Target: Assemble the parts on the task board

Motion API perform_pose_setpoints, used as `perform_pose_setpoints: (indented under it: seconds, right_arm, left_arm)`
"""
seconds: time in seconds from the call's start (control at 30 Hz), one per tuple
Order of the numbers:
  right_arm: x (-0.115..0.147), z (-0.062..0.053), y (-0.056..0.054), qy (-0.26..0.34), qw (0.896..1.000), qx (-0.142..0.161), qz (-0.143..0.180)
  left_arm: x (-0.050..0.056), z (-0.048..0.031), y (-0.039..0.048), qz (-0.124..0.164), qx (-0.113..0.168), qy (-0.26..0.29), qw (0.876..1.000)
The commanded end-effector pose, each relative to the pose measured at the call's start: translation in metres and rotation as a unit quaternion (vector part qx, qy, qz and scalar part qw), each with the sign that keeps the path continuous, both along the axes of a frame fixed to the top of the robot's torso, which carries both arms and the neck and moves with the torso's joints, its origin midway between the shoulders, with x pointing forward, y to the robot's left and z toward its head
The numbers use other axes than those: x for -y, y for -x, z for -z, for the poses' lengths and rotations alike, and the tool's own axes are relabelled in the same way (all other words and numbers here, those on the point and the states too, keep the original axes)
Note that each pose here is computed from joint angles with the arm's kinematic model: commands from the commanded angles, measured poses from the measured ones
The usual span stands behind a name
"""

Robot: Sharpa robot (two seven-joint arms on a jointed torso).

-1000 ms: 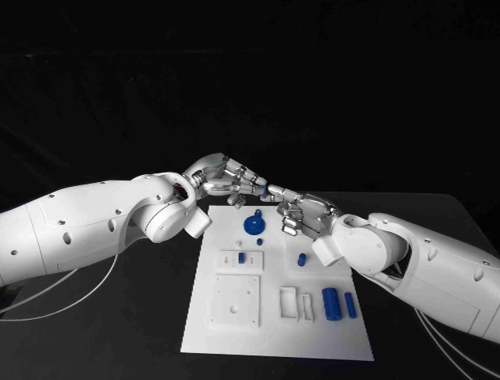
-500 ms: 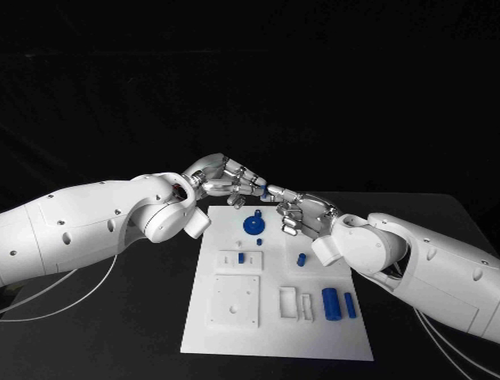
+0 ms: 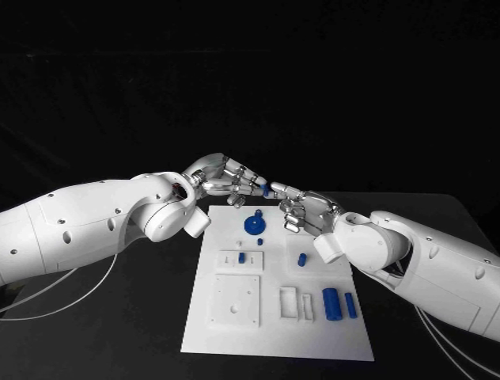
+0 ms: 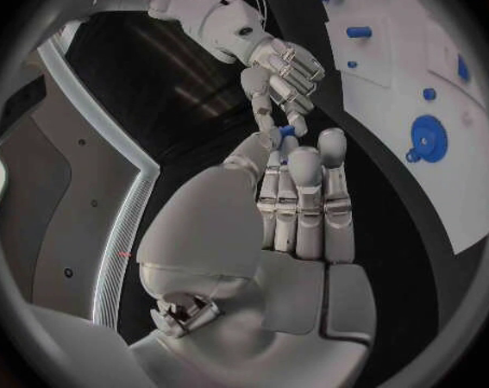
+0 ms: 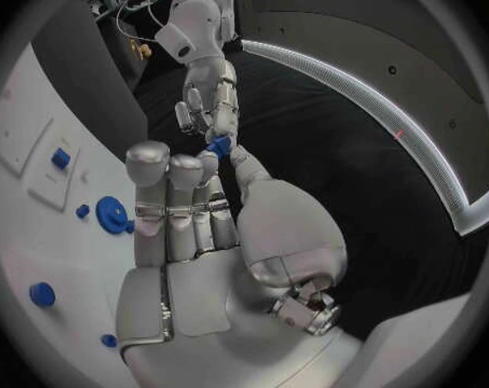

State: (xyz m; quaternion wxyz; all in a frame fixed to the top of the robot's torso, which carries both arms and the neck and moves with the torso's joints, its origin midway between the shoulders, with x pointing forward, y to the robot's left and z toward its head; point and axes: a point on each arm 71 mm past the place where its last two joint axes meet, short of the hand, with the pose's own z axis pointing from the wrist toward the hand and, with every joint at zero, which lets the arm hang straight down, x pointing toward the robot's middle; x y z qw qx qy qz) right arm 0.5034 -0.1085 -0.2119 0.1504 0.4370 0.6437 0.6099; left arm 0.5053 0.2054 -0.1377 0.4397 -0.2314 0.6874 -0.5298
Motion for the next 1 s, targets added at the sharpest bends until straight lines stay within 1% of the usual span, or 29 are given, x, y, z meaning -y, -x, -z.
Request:
perform_pose_setpoints:
  seconds: [0.03,1.0]
  right_arm:
    - [-0.0027,-0.0052,-0.0003,-0.014,1.0,0.011,-0.004]
    - [-0.0074,-0.0062,0.0018,-0.016,1.0,0.01,-0.013]
  left_arm:
    - [0.0019,0.0025,0.0011,0.008,-0.01,-0.003,1.0]
    - [0.0003,0.0026,-0.0006,-0.002,-0.007,-0.006,1.0]
